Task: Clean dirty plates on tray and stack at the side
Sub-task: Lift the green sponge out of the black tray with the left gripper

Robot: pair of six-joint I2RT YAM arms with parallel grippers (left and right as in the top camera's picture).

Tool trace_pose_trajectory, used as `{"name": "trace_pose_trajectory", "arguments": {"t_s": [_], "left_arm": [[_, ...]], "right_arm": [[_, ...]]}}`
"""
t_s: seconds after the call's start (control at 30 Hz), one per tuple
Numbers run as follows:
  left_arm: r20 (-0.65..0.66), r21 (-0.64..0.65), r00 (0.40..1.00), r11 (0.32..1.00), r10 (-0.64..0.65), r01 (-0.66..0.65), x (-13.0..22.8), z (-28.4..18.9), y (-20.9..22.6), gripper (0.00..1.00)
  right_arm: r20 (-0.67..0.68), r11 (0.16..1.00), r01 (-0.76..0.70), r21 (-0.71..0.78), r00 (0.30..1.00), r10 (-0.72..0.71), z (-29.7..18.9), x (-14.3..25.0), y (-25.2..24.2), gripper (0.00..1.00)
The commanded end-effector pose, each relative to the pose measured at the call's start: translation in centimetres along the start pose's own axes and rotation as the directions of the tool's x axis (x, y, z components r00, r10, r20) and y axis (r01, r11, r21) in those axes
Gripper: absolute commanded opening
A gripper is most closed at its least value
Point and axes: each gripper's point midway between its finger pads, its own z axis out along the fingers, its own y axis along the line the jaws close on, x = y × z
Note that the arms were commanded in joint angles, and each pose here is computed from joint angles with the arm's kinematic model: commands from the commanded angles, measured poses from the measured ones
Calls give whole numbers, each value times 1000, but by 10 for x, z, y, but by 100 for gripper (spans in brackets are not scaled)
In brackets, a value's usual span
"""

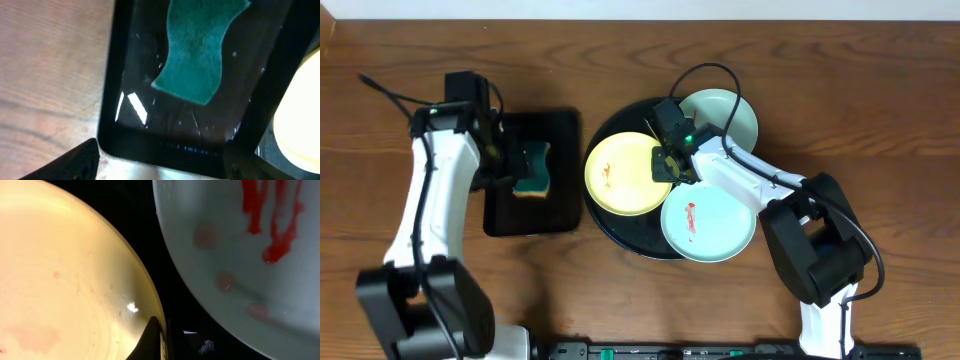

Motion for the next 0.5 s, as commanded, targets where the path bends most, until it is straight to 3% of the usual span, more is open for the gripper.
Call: {"name": "trace_pose_trajectory", "arguments": {"t_s": [0.0,0.3,0.47], "left_arm": [[-23,26,999,999,42,-42,-7,18,-5,77],[-5,119,978,971,210,-208,-30,63,-26,75],[-13,117,975,969,220,-217,-33,78,-26,74]], "right_arm": [[-16,999,34,31,999,-34,18,9,1,1],[-14,998,51,26,999,-50,18,11,6,1],[-13,998,52,25,999,-52,18,11,6,1]]}}
